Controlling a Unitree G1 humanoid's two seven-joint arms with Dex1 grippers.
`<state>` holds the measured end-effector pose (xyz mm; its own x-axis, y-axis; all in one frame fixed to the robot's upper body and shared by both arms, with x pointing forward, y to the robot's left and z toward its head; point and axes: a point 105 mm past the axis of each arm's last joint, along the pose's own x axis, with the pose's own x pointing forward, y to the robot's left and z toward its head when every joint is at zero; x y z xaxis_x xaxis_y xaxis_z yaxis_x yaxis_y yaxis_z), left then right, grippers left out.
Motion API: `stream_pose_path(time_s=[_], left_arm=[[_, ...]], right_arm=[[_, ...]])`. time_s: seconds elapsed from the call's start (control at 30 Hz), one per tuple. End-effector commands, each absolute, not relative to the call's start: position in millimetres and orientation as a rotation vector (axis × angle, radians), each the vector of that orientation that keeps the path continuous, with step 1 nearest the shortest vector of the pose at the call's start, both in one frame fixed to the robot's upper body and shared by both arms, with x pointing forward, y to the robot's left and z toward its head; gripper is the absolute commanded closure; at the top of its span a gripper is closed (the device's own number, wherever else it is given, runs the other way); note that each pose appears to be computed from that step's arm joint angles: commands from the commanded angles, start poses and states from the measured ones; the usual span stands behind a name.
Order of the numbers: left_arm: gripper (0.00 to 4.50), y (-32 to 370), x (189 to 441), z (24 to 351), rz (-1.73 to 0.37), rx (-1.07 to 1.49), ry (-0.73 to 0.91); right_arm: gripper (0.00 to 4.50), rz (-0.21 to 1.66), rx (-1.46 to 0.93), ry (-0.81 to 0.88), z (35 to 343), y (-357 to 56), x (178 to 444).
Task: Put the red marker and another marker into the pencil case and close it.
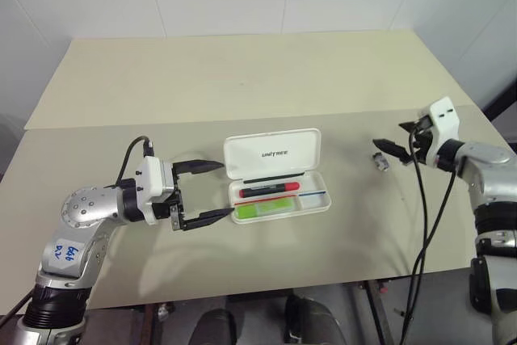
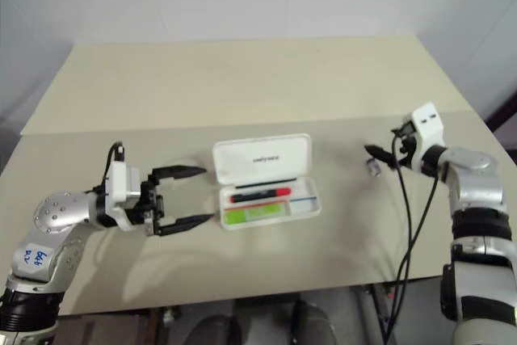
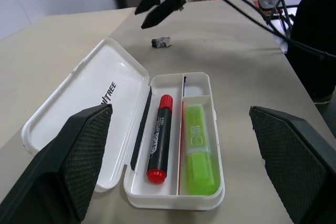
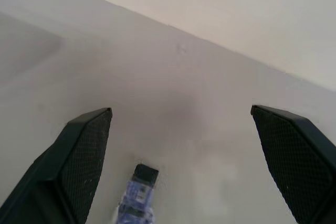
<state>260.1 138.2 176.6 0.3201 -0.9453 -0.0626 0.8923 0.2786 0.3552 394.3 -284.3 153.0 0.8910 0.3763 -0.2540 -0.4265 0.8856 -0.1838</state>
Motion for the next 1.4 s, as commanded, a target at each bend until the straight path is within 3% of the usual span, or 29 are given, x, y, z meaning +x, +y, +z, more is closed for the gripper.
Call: stream_pose_path(time_s=[0.03,0.33,0.37,0.43,0.77,0.9,1.03,1.2,1.4], left_arm=[[0.0,129.8,258.8,185.4,-1.253,0.355,-0.223],[0.0,129.5,261.5,188.1,-1.25,0.362,-0.233],[0.0,129.2,261.4,188.0,-1.25,0.362,-0.234],[0.0,128.9,261.3,187.9,-1.249,0.363,-0.235],[0.0,129.2,262.4,188.3,-1.239,0.367,-0.24],[0.0,129.9,262.7,187.3,-1.239,0.369,-0.236],[0.0,131.3,262.2,186.2,-1.242,0.372,-0.231],[0.0,133.8,262.6,184.6,-1.242,0.377,-0.223],[0.0,135.8,262.2,183.2,-1.24,0.379,-0.221]], right_arm=[[0.04,0.365,-0.153,0.192,141.5,-275.0,386.4],[0.04,0.214,-0.099,0.27,95.5,-283.1,366.7],[0.2,0.196,-0.093,0.272,93.7,-286.4,366.3],[0.63,0.192,-0.078,0.273,91.7,-287.7,365.7],[4.12,0.225,-0.091,0.249,100.9,-278.2,373.6],[4.12,0.307,-0.142,0.189,123.5,-268.9,380.9],[4.12,0.54,-0.178,0.047,165.1,-241.2,379.3],[4.12,0.962,-0.345,0.014,187.4,-208.1,347.3],[4.12,1.349,-0.447,0.077,179.3,-177.9,303.7]])
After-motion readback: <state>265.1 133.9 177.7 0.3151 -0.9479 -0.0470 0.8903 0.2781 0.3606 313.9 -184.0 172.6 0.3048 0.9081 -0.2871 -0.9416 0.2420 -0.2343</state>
